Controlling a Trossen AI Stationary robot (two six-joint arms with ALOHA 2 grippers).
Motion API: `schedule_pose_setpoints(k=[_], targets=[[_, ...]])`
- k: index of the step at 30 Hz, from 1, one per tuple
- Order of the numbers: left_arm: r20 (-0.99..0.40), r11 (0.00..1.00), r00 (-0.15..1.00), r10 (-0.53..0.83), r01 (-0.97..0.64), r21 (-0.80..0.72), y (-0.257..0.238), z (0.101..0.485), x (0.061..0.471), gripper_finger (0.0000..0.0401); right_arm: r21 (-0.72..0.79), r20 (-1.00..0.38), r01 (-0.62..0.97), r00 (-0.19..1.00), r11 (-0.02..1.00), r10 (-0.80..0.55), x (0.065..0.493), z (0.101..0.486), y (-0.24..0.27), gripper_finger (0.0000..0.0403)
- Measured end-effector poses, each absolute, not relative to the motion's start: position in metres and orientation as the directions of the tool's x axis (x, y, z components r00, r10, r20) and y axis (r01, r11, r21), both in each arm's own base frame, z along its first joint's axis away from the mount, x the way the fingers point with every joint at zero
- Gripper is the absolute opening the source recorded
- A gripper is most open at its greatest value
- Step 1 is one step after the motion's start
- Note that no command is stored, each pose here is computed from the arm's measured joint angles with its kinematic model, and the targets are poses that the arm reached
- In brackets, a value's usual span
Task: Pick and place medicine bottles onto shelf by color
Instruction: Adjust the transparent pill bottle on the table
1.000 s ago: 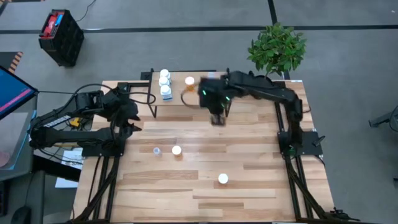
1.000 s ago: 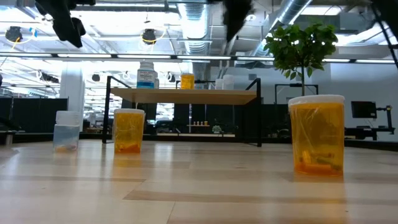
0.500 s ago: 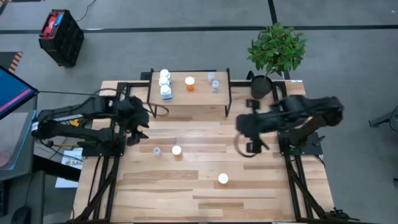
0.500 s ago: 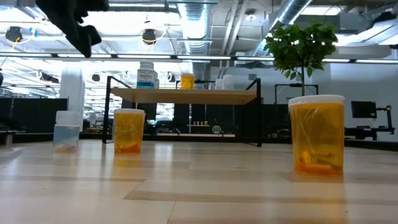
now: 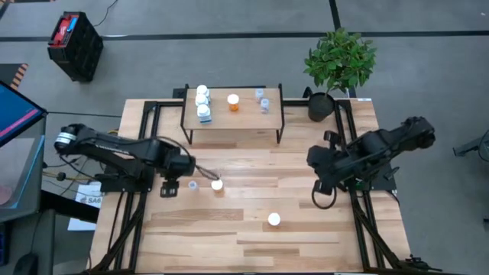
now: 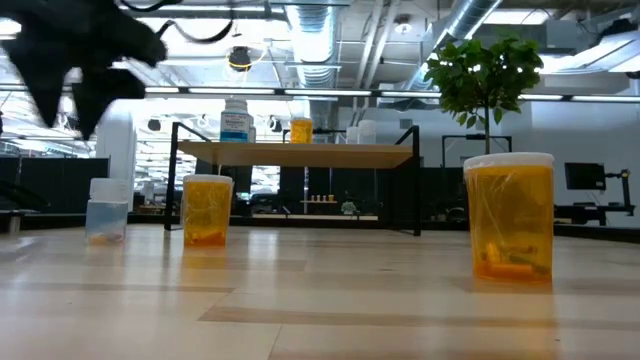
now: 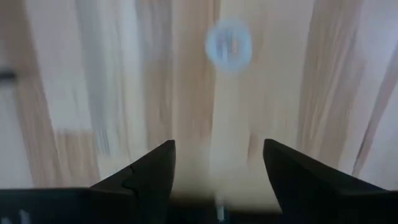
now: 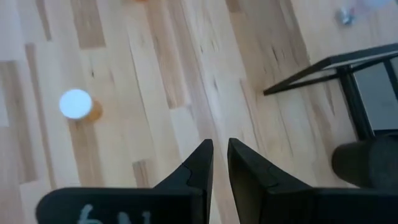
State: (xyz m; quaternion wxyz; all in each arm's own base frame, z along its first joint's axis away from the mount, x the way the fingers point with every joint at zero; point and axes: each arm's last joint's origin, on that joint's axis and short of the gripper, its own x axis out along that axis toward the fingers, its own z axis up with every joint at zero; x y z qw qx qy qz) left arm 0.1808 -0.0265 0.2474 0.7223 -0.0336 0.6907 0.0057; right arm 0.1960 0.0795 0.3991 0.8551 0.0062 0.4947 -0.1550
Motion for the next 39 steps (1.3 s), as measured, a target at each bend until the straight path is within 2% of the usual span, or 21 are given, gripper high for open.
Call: schedule_pose_setpoints(k=[2,6,9,12,16,19,23,27,30,39], targets=[[-0.999,0.997,0.016,-0.038,-0.06,-0.039,-0.033,0.242,0.18,0.0211,-0.155,-0.854,0.269,0.448,0.951,-0.266,0.197,0.393,0.08,0.007],[-0.989,0.986,0.094,-0.117,-0.107,-0.126,-0.048,0.212,0.186,0.0158,-0.169,-0.86,0.268,0.43,0.948,-0.275,0.201,0.381,0.082,0.007],[-0.976,0.949,0.166,-0.139,-0.259,-0.179,-0.051,0.189,0.19,0.0115,-0.173,-0.862,0.267,0.425,0.948,-0.277,0.202,0.376,0.082,0.007],[-0.98,0.894,0.151,-0.133,-0.409,-0.184,-0.051,0.176,0.184,0.0077,-0.179,-0.864,0.265,0.417,0.947,-0.28,0.203,0.373,0.082,0.007],[-0.985,0.876,0.141,-0.098,-0.457,-0.153,-0.054,0.165,0.178,0.0036,-0.185,-0.866,0.265,0.411,0.946,-0.284,0.203,0.371,0.082,0.007],[-0.974,0.871,0.203,-0.098,-0.457,-0.183,-0.055,0.159,0.18,0.0009,-0.183,-0.865,0.263,0.415,0.947,-0.282,0.203,0.371,0.082,0.007],[-0.955,0.874,0.293,-0.052,-0.448,-0.186,-0.055,0.158,0.187,0.0004,-0.183,-0.865,0.262,0.415,0.947,-0.282,0.203,0.371,0.083,0.007],[-0.946,0.881,0.322,0.033,-0.457,-0.125,-0.051,0.159,0.188,0.0006,-0.182,-0.865,0.263,0.416,0.947,-0.282,0.203,0.371,0.083,0.007],[-0.94,0.885,0.336,0.053,-0.452,-0.111,-0.048,0.159,0.19,0.0002,-0.182,-0.865,0.263,0.416,0.947,-0.282,0.203,0.371,0.083,0.007],[-0.878,0.915,0.47,0.089,-0.386,-0.114,-0.03,0.165,0.208,0.0,-0.169,-0.86,0.267,0.431,0.949,-0.274,0.205,0.372,0.083,0.007]])
